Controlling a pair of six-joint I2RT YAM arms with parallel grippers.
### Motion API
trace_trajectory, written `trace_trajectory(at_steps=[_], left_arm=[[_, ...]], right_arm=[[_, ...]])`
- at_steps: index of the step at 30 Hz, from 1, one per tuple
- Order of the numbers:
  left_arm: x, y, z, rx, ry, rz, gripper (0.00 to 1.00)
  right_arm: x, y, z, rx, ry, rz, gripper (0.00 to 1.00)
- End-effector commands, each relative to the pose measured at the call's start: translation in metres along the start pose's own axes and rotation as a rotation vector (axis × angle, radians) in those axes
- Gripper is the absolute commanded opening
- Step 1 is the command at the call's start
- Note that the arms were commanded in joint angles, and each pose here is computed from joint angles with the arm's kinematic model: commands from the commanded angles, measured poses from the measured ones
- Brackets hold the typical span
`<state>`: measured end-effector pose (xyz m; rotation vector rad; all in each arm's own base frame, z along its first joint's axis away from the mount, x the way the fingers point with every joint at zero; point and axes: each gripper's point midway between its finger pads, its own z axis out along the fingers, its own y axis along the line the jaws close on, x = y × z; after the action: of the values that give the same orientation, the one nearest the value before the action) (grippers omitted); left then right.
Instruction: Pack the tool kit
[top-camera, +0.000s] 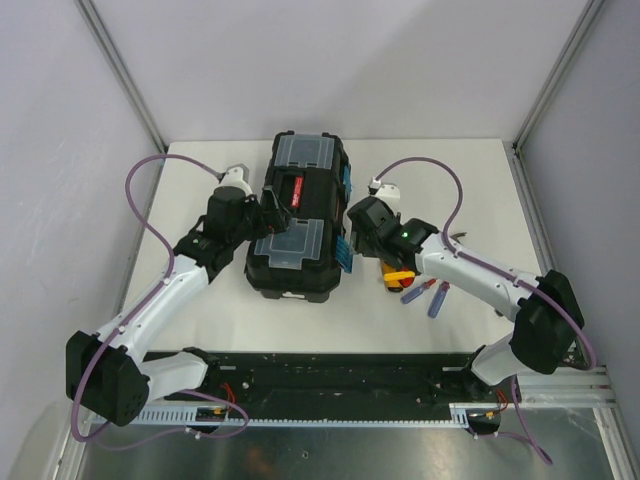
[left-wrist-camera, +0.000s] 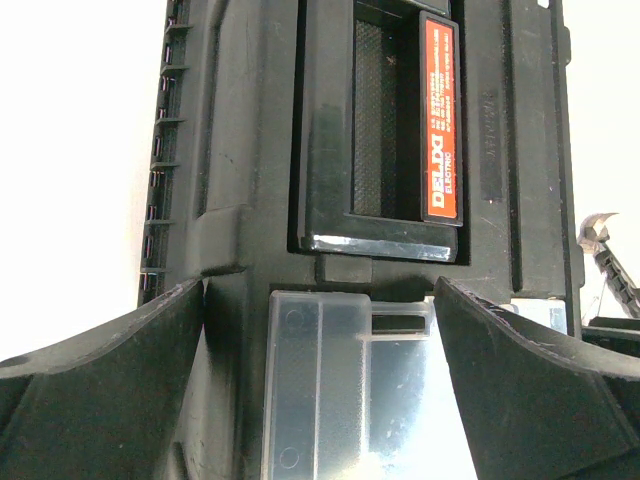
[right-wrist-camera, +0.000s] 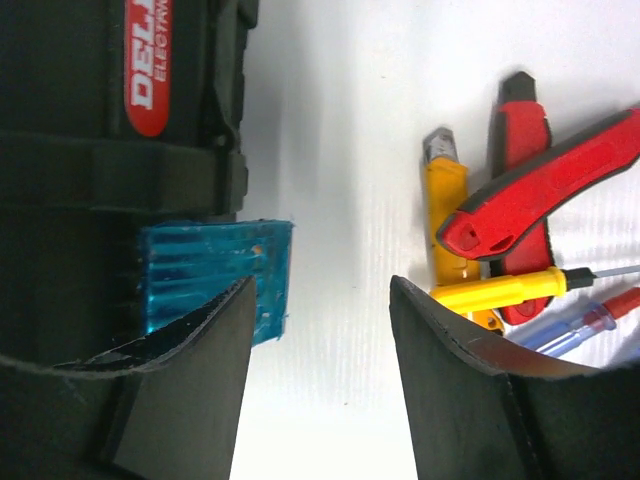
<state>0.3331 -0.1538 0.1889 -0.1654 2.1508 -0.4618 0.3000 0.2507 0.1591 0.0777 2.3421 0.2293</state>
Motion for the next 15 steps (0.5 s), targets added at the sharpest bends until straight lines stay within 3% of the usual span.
trace_trajectory(at_steps=[1, 6, 15], left_arm=[[0.121, 0.069, -0.015, -0.212, 0.442, 0.163, 0.98], [0.121, 0.068, -0.016, -0.205, 0.438, 0.158, 0.98], [0.122, 0.063, -0.019, -0.178, 0.438, 0.143, 0.98]], right_arm=[[-0.012, -0.008, -0.005, 0.012, -0.012, 0.052, 0.6], [0.018, -0.007, 0.019, -0.058, 0.094, 0.153, 0.55], [0.05, 0.016, 0.044, -0.174, 0.217, 0.198, 0.43]])
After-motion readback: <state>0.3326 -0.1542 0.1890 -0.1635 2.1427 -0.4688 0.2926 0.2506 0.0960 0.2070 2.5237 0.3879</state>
